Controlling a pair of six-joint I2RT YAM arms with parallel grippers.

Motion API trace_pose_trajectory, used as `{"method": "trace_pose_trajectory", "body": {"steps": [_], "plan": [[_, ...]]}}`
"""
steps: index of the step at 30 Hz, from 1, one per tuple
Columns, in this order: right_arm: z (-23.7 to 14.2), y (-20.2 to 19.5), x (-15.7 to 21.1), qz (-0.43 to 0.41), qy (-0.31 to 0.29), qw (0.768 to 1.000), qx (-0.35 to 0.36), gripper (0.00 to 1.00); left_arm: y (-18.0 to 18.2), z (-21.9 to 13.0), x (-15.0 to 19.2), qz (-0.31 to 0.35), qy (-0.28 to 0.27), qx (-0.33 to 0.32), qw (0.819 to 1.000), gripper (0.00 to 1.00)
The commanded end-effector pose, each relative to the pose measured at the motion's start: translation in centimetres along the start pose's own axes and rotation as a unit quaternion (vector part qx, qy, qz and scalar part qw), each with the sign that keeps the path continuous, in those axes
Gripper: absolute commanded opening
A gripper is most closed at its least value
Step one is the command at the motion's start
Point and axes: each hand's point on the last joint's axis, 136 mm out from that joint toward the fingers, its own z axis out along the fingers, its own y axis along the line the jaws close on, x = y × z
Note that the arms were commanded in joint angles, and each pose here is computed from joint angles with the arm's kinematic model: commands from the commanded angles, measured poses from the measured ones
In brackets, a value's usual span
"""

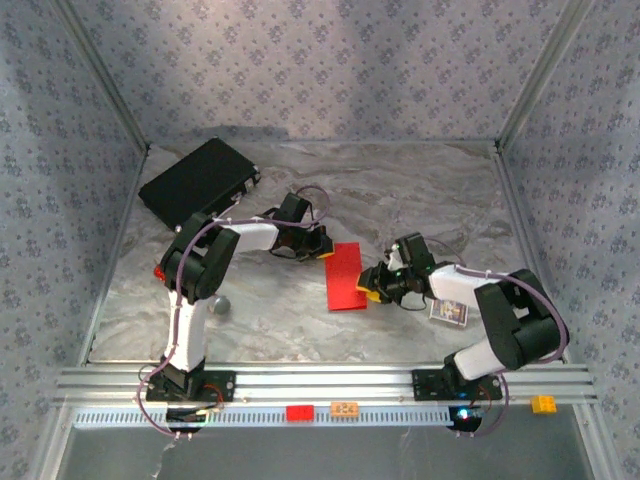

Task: Fold a paper plane with a square sheet of paper (pick it up from the middle)
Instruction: Fold the triangle a second time at the center of the table.

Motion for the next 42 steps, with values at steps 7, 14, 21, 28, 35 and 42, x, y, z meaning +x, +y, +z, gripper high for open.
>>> {"method": "trace_pose_trajectory", "body": {"steps": [7,14,21,28,35,42], "plan": [[0.5,0.9,-1.0,-0.006,0.003,0.999,-0.036,0.33,2.4,0.9,1.2,-0.024,0.021,-0.03,0.999,0.04],[0.7,0.7,-1.4,-0.009,0.002,0.999,-0.043,0.27,2.2,0.9,1.1,-0.023,0.022,-0.028,0.999,0.04],[0.9,0.9,-1.8,-0.023,0.003,0.998,-0.054,0.2,1.9,1.0,1.0,-0.021,0.025,-0.022,0.999,0.05],[1.1,0.5,-1.8,-0.02,0.004,0.998,-0.052,0.08,-0.1,0.1,0.2,-0.003,0.017,-0.004,1.0,0.15],[0.8,0.0,-2.8,0.009,-0.041,0.998,-0.04,0.03,-3.3,-3.5,-1.6,0.04,-0.041,-0.005,0.998,0.45],[0.5,0.7,-3.8,0.045,-0.077,0.995,-0.055,0.03,-4.4,-7.5,-1.5,0.073,-0.105,-0.018,0.992,0.54]]}}
